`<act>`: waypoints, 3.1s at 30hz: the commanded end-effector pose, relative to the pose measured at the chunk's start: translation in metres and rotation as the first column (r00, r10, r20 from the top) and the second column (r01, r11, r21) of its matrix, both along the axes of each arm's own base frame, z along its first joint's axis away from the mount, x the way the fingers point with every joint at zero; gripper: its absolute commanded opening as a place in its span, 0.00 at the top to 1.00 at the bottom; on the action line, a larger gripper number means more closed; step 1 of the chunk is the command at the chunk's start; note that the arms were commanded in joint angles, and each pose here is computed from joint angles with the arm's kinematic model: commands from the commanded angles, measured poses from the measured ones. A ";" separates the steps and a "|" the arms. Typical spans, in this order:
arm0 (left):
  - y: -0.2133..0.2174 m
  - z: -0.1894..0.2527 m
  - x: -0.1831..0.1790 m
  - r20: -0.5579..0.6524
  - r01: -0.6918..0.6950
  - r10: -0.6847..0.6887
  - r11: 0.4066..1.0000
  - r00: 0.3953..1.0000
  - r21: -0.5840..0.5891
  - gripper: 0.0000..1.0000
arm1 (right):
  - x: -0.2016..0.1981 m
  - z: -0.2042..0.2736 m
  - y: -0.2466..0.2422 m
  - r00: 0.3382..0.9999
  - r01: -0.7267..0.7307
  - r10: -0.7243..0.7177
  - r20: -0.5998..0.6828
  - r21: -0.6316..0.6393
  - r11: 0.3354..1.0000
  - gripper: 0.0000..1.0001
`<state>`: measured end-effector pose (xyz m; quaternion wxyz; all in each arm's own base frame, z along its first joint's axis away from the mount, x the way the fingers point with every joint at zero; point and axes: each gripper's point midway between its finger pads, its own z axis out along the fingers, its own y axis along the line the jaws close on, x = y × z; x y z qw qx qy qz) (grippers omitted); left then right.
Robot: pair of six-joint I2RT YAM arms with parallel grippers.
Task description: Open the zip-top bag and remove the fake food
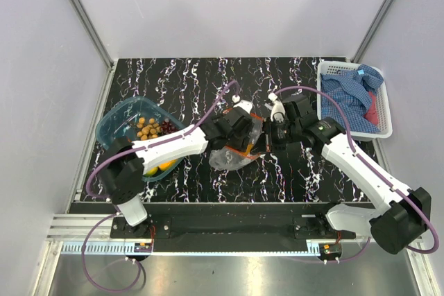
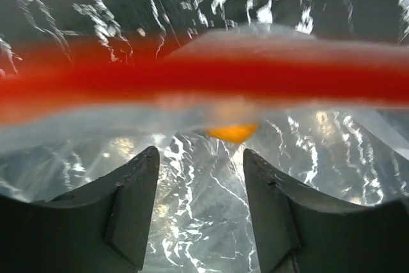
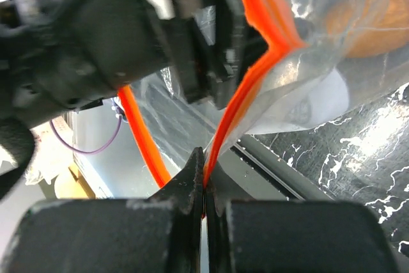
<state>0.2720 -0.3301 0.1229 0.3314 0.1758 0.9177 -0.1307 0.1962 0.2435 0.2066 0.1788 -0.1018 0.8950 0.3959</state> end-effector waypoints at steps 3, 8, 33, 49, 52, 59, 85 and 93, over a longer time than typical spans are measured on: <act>-0.028 -0.021 -0.005 -0.098 0.066 -0.071 0.996 0.993 -0.053 0.46 | -0.002 0.001 0.008 1.000 -0.001 0.002 -0.021 0.047 0.999 1.00; -0.043 -0.022 -0.009 -0.135 0.076 -0.091 0.991 0.987 -0.113 0.41 | -0.004 -0.001 0.007 0.999 0.007 -0.006 -0.041 0.041 0.999 1.00; -0.042 -0.088 0.029 -0.102 -0.088 0.090 0.996 0.991 0.023 0.54 | -0.006 -0.004 0.011 0.997 -0.004 0.008 -0.075 0.056 0.998 1.00; -0.031 0.026 -0.012 -0.160 0.117 -0.120 0.993 0.980 -0.029 0.99 | -0.003 -0.033 -0.009 0.997 0.061 -0.065 -0.050 -0.067 0.996 1.00; -0.026 0.049 -0.011 -0.131 0.108 -0.111 0.994 0.985 -0.029 1.00 | -0.005 -0.036 -0.011 0.996 0.062 -0.066 -0.055 -0.074 0.995 1.00; -0.039 0.100 -0.030 -0.127 0.243 -0.261 0.960 0.957 -0.140 1.00 | 0.001 -0.038 -0.017 0.995 0.092 -0.096 -0.030 -0.113 0.989 1.00; -0.069 0.233 -0.126 0.172 0.628 -0.798 0.300 0.577 -0.718 1.00 | 0.027 -0.035 -0.042 0.972 0.235 -0.233 0.038 -0.217 0.947 1.00; -0.076 0.278 -0.139 0.292 0.576 -0.802 0.078 0.521 -0.814 1.00 | 0.037 -0.026 -0.037 0.967 0.253 -0.248 0.054 -0.194 0.948 1.00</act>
